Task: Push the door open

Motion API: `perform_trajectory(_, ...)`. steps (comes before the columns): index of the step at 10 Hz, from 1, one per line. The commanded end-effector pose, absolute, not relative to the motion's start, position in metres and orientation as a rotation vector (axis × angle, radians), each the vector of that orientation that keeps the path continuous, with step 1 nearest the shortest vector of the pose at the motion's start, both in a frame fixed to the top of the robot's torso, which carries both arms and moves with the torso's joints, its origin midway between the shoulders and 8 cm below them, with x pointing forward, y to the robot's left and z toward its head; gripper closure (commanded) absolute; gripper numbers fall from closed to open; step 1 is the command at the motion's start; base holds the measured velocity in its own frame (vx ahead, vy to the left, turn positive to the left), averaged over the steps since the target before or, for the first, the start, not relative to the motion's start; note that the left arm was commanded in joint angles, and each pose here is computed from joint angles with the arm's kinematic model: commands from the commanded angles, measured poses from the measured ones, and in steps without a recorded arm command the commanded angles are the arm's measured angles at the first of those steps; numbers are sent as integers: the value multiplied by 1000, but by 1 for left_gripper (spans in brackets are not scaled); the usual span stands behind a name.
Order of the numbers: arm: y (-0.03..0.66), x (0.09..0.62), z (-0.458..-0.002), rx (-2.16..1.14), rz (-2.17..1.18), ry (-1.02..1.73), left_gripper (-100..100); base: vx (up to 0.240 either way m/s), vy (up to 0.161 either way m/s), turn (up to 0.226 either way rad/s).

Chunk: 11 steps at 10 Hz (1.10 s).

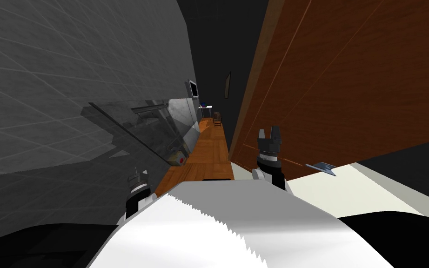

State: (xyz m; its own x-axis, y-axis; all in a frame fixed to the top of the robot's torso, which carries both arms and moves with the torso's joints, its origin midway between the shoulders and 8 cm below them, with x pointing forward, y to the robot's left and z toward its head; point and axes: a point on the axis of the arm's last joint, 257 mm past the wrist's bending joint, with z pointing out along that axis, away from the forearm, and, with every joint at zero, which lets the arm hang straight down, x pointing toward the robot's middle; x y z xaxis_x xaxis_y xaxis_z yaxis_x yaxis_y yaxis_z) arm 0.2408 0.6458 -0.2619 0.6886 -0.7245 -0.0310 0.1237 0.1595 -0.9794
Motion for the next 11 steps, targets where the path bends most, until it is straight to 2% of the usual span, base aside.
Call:
perform_trajectory(1,646,241,-263,-1279,-658,572,-100,42,-24,-139)
perform_trajectory(11,646,241,-263,-1279,-659,571,-100,3,-2,-10)
